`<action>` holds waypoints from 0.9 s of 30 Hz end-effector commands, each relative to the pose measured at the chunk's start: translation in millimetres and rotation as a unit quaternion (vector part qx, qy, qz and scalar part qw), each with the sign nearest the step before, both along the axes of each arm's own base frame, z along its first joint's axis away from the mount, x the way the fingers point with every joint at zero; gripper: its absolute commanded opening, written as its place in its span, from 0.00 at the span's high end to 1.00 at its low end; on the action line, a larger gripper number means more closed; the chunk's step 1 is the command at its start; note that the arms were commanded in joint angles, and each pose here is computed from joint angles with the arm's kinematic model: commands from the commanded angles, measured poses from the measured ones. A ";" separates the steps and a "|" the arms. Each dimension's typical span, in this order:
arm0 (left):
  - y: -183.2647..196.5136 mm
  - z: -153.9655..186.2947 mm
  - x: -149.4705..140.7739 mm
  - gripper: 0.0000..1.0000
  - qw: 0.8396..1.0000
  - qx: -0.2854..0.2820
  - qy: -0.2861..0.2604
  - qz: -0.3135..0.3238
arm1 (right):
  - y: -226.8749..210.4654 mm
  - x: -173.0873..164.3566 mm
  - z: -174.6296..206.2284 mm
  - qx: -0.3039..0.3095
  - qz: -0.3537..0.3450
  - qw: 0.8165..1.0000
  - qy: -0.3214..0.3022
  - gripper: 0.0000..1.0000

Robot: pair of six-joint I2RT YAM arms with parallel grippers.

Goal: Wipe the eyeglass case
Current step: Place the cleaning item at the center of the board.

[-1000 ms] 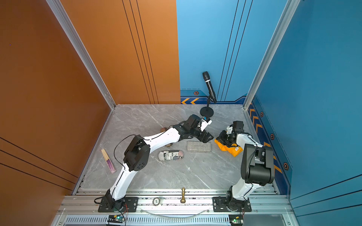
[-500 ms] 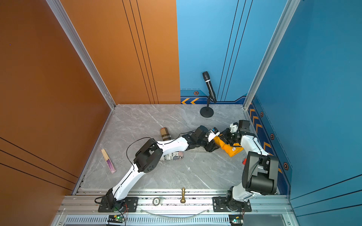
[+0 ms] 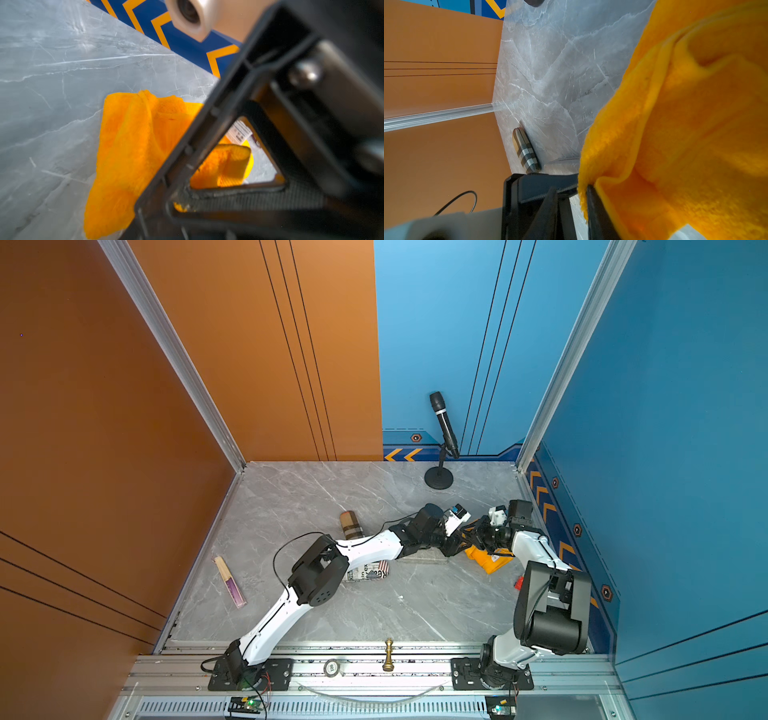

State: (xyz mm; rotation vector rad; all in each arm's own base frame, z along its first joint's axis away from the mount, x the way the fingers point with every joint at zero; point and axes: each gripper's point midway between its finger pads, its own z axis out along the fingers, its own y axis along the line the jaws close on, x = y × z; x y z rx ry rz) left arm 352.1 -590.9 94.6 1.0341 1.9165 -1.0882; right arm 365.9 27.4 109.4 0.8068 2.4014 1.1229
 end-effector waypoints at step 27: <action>-11.9 9.8 3.7 0.33 0.999 0.009 -0.018 0.028 | -28.0 1.5 54.6 -0.020 -0.052 0.996 -0.075 0.75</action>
